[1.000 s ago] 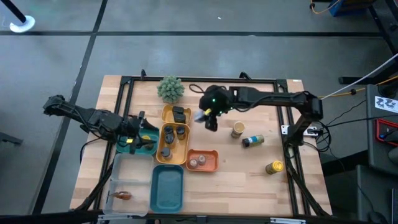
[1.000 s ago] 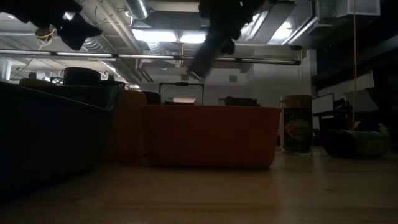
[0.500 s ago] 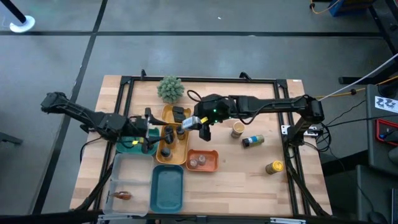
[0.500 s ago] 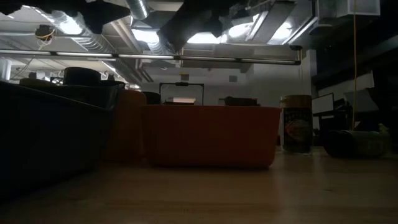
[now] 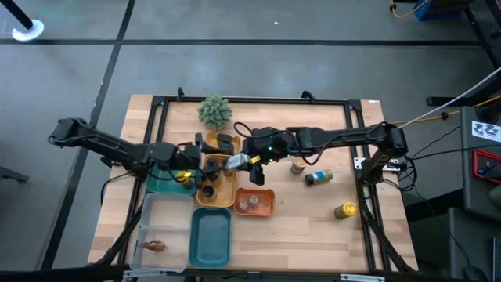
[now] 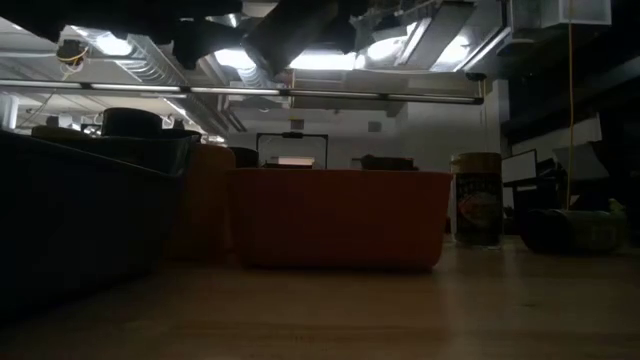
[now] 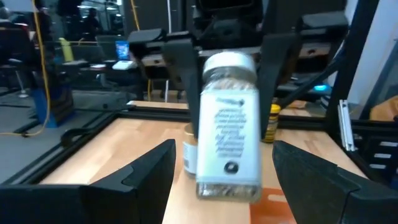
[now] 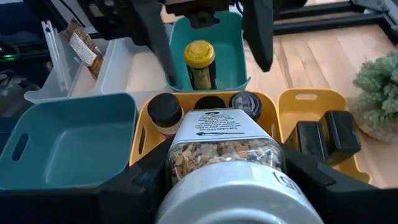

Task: Sort spices by type
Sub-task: Put the white seasoning bottle into the top transparent bin

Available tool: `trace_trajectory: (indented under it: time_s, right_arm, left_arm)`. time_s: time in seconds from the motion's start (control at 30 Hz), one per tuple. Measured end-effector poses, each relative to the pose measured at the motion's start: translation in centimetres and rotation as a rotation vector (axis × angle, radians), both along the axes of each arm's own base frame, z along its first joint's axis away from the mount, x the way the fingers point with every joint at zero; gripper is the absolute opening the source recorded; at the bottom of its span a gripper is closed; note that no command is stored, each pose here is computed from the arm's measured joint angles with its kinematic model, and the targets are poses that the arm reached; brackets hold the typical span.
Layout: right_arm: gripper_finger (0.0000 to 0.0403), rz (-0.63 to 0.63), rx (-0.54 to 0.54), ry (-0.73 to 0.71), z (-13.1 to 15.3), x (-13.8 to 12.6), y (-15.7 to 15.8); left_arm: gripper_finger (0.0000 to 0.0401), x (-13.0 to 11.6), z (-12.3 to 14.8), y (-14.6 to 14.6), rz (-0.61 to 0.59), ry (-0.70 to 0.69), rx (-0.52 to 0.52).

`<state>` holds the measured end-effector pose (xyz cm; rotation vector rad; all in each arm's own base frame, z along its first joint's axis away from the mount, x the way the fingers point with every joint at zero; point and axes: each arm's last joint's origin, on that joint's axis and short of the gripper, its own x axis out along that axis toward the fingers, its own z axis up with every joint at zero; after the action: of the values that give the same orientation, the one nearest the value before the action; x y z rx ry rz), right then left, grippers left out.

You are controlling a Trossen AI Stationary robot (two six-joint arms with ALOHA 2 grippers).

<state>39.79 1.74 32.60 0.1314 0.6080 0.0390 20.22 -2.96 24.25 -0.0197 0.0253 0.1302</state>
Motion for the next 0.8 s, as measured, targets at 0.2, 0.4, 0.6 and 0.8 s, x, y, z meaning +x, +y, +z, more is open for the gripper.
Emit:
trace_trajectory:
  time_s: [0.2, 0.4, 0.6, 0.8]
  right_arm:
    - [0.0206, -0.009, 0.015, 0.000, -0.8, 0.7, 0.0]
    - [0.0206, -0.007, 0.019, -0.010, -1.4, 1.4, 0.0]
    - [0.0207, 0.037, 0.057, -0.006, -1.9, 1.8, 0.2]
    - [0.0206, 0.034, 0.072, -0.006, -2.1, 2.0, 0.5]
  left_arm:
    - [0.0251, 1.0, -0.6, -0.1, -0.036, 0.000, -0.004]
    - [0.0251, 1.5, -1.4, -0.2, -0.038, 0.036, 0.001]
    - [0.0251, 1.7, -1.7, -0.3, -0.040, 0.052, 0.008]
    - [0.0251, 1.7, -2.0, -0.3, -0.041, 0.075, 0.002]
